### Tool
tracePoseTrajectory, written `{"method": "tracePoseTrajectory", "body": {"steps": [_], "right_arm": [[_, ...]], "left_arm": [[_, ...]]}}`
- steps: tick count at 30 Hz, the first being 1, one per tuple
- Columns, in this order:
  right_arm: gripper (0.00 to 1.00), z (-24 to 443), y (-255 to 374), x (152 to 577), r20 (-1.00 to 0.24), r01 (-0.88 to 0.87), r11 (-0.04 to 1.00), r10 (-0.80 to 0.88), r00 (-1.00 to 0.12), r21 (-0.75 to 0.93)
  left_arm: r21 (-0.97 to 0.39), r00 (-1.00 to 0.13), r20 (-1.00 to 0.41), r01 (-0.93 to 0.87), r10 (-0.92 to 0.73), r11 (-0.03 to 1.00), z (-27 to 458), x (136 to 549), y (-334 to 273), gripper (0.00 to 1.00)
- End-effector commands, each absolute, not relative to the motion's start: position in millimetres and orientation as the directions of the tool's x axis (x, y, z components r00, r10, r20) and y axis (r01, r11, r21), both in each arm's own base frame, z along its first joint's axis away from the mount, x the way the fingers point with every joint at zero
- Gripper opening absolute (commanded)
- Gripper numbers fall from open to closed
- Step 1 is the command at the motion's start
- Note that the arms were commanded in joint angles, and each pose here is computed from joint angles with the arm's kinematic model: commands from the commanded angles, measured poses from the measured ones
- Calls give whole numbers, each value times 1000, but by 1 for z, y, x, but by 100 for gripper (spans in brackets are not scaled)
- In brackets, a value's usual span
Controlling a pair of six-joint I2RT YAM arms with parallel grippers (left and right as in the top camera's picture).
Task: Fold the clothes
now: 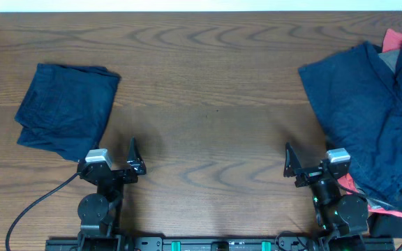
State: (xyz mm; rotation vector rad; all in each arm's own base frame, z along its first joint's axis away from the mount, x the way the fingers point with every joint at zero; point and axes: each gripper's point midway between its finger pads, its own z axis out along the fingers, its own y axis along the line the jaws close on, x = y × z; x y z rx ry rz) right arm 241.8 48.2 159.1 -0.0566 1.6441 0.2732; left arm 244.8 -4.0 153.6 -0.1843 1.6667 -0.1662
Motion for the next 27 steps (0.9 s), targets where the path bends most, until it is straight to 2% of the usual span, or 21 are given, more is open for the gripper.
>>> {"method": "tracePoseTrajectory", "body": {"steps": [1, 7, 15, 21, 24, 27], "right_arm": [[99, 160, 47, 241, -973, -187, 959, 194, -122, 214], [99, 165, 35, 241, -967, -105, 974, 181, -180, 202], [99, 164, 31, 260, -924, -59, 992, 80, -374, 110], [99, 136, 21, 286, -775, -11, 999, 33, -631, 51], [99, 119, 14, 298, -658, -20, 1000, -17, -753, -3], [99, 113, 20, 312, -583, -37, 999, -15, -812, 25]], "left_arm": [[-241, -168, -957, 0, -237, 971, 137, 243, -10, 98], [-236, -289, -929, -17, -231, 971, 133, 235, -12, 98], [-215, -489, -844, -68, -221, 974, 147, 234, -12, 98], [-181, -666, -717, -110, -208, 977, 142, 239, -13, 98], [-165, -736, -645, -128, -206, 978, 137, 241, -13, 98], [-169, -790, -579, -128, -203, 977, 131, 240, -17, 98]]}}
